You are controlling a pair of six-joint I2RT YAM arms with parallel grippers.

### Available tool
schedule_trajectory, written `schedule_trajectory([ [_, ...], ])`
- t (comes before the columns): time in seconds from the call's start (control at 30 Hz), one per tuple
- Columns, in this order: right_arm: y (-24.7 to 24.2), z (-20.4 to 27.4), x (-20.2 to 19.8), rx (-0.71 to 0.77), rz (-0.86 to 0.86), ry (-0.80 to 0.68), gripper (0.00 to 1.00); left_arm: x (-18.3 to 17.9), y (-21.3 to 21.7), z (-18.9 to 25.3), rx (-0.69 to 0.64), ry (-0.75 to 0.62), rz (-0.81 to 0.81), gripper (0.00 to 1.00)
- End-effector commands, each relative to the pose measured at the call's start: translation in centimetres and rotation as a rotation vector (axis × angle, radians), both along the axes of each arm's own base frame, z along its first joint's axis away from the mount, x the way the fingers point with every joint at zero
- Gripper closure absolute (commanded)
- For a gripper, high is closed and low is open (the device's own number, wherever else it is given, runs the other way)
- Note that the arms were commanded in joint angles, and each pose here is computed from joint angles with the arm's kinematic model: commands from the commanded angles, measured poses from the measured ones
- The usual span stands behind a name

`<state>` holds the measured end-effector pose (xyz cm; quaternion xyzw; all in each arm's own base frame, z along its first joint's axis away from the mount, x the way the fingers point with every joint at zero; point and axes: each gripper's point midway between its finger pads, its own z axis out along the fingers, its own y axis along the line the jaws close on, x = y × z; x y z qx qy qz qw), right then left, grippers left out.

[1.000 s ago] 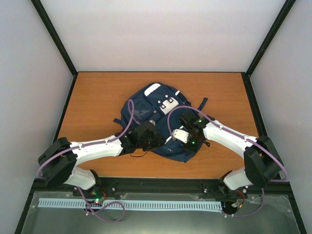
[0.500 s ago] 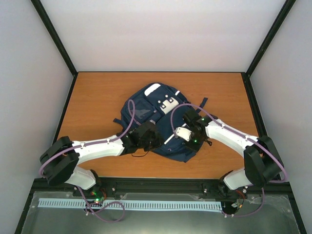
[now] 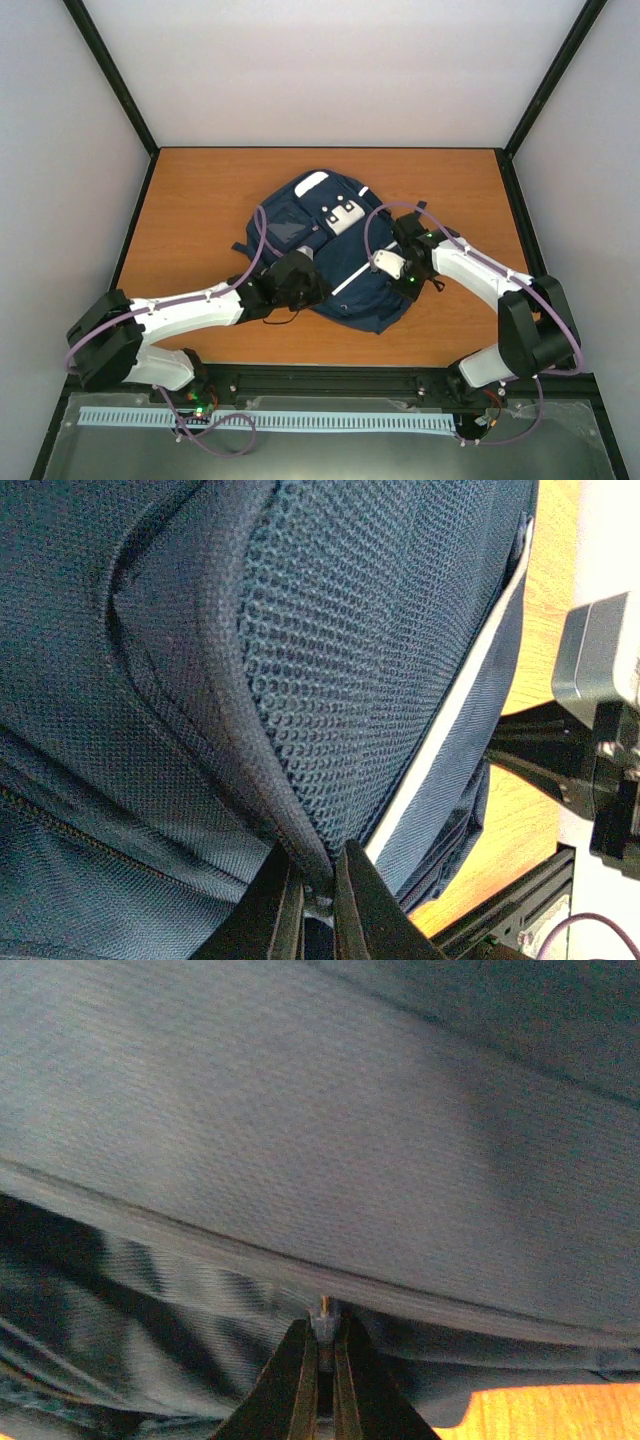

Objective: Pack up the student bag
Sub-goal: Zip the student bag at the center of the board.

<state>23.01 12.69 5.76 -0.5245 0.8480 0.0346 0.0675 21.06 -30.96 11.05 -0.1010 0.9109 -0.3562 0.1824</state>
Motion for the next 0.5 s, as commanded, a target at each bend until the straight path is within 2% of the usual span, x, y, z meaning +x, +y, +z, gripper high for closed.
schedule_trajectory([
  [0.0, -3.7, -0.6, 1.9, -0.141, -0.046, -0.034, 0.97, -0.8, 3.0, -0.3, 0.115, -0.037, 0.005, 0.99],
  [0.27, -3.9, -0.3, 2.9, -0.153, -0.051, -0.045, 0.97, -1.9, 6.7, -1.0, 0.213, -0.052, 0.008, 0.99],
  [0.47, -3.5, -0.2, 3.7, -0.148, -0.045, -0.045, 0.97, -1.8, 11.1, -0.7, 0.308, -0.030, 0.008, 0.99],
])
